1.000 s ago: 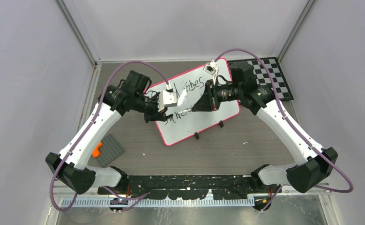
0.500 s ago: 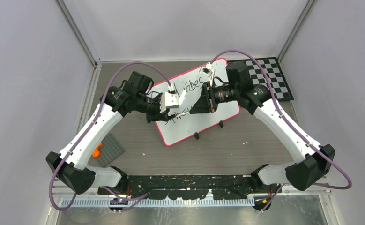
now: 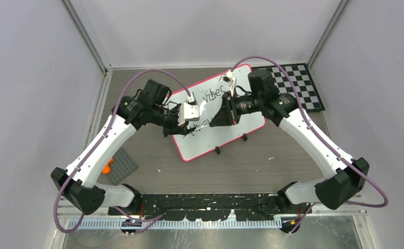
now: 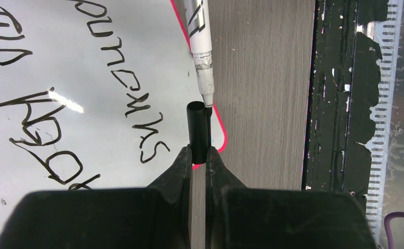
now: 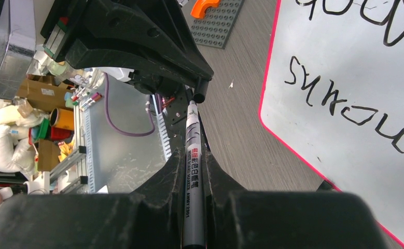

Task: Write a sentence on the whiteboard
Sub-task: Close the whiteboard marker at the center of the board.

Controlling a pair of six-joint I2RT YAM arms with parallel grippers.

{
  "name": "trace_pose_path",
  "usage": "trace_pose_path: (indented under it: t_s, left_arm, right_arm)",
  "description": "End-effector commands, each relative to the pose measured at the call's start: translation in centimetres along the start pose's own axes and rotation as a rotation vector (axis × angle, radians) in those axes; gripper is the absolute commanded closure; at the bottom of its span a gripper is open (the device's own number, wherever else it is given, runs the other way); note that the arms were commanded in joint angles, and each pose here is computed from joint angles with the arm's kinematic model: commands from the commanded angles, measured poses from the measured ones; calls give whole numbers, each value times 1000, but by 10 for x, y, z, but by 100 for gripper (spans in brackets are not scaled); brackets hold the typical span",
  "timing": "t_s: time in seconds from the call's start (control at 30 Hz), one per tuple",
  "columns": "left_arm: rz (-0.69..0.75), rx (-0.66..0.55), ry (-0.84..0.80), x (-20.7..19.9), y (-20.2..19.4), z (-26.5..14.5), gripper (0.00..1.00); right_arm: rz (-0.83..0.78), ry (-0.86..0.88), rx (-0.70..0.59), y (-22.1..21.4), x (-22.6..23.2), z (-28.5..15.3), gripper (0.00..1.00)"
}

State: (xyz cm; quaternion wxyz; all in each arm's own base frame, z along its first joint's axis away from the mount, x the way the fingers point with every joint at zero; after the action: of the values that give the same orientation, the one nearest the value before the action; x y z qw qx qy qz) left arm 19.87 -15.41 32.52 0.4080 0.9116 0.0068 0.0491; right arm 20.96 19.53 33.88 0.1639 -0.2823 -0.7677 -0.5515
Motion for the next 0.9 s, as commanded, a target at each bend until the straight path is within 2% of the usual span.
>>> trace_pose_path:
  t_s: [0.0,0.33,0.87]
  left_arm:
    - [54,-65,10,-1,14,-7,100]
    - [73,-21,-16,-10,-2,-4,100]
    - [61,-54,-8,-7,9,-7,100]
  right_arm:
    - [-61,-10,-34,13,6,-2,100]
    - [-86,-14,-23,11,11,-9,100]
    - [-91,-7,-15,12,9,-5,100]
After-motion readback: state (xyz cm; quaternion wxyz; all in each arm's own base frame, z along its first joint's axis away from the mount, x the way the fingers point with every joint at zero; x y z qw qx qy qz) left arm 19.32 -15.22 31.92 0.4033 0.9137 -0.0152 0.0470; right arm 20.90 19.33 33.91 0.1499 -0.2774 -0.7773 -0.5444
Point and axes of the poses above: each gripper's point midway between its finger pads, its own z axis out along the fingers, its own x axis along the line the jaws close on, y = z × x, the point moved 10 cm from there along -z, back along the fingers, and after that the axes turned 1 degree about -z, right-handed, at the moved point
